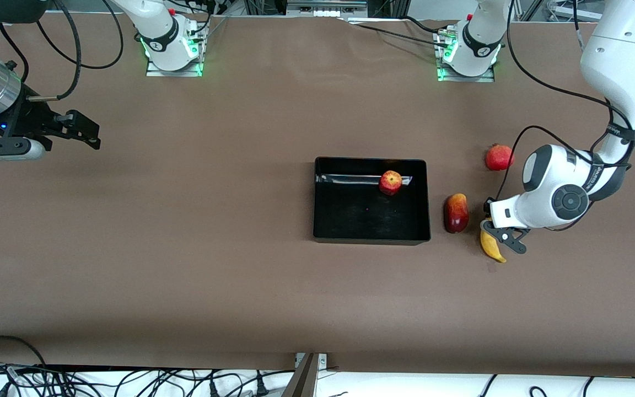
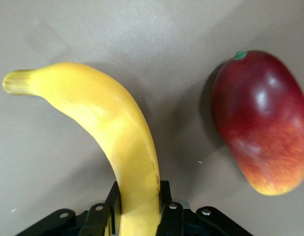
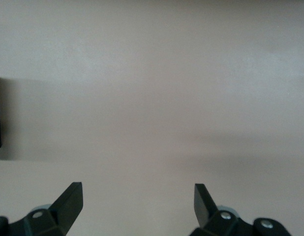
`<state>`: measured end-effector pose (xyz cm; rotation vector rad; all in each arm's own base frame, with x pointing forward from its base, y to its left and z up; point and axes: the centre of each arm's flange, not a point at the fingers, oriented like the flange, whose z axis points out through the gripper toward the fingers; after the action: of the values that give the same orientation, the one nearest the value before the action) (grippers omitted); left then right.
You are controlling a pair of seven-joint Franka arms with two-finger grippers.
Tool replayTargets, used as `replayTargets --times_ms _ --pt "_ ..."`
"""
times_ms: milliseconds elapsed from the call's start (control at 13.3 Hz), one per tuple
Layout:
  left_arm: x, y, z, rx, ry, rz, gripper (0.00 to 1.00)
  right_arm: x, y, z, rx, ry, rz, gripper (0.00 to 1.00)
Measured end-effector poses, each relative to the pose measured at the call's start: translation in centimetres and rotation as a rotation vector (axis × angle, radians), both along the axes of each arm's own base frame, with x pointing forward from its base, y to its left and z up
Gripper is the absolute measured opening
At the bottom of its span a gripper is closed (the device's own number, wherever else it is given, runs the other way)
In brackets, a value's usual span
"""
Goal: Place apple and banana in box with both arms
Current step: 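Carry the yellow banana over the black box with the left gripper, then lower the banana into the box and open the left gripper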
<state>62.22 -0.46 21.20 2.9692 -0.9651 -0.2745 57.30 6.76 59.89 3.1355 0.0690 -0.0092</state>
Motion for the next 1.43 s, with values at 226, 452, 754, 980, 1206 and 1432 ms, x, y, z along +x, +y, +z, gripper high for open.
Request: replayTargets --times_ms 226,452,754,980,1206,1432 --pt "1.6 -2.0 7.8 0.046 0.056 -0.023 0.34 0.0 0.0 0.0 0.000 0.000 0.000 1.00" --pt "2.5 -9.1 15.7 0.053 0.045 -0.017 0.34 0.0 0.0 0.0 0.000 0.000 0.000 1.00" --pt "-2.3 -27.6 17.3 0.052 0.048 0.204 0.34 0.0 0.0 0.0 0.000 -0.001 0.000 1.00" --pt "-7.0 -38.9 12.3 0.056 0.036 0.338 0.34 0.0 0.0 0.0 0.000 -0.001 0.000 1.00" --pt "-6.5 -40.5 6.5 0.003 0.049 0.398 0.34 0.0 0.0 0.0 0.000 -0.001 0.000 1.00" --pt "-6.4 -40.5 3.0 0.000 0.079 0.408 0.34 0.0 0.0 0.0 0.000 -0.001 0.000 1.00"
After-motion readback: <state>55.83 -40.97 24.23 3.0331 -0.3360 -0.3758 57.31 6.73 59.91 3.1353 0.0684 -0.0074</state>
